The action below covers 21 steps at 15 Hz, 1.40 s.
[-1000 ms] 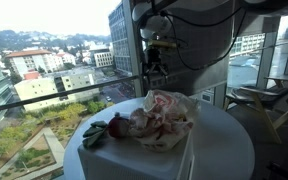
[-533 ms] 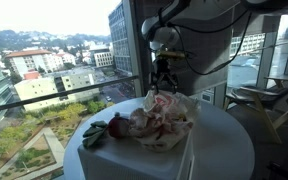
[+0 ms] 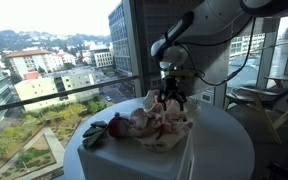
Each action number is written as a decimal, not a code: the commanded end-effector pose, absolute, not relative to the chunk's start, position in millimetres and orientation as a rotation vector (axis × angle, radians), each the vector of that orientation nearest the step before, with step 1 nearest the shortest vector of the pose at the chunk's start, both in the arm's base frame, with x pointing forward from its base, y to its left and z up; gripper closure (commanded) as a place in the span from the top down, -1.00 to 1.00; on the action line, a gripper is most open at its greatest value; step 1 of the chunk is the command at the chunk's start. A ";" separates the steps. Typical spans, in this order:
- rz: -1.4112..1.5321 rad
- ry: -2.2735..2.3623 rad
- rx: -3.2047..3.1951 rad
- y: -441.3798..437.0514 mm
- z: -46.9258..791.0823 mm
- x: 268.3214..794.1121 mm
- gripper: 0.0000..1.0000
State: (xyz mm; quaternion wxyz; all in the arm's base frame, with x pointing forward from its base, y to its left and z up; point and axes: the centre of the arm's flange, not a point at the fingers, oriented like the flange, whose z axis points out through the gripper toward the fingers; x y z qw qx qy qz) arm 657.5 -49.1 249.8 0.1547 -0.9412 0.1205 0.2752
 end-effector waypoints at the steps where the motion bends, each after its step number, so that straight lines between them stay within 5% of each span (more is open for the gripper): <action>1: 0.716 0.386 -2.745 -49.6 214.2 653.6 1.00; 21: 0.155 0.629 -3.243 -76.0 155.6 619.8 1.00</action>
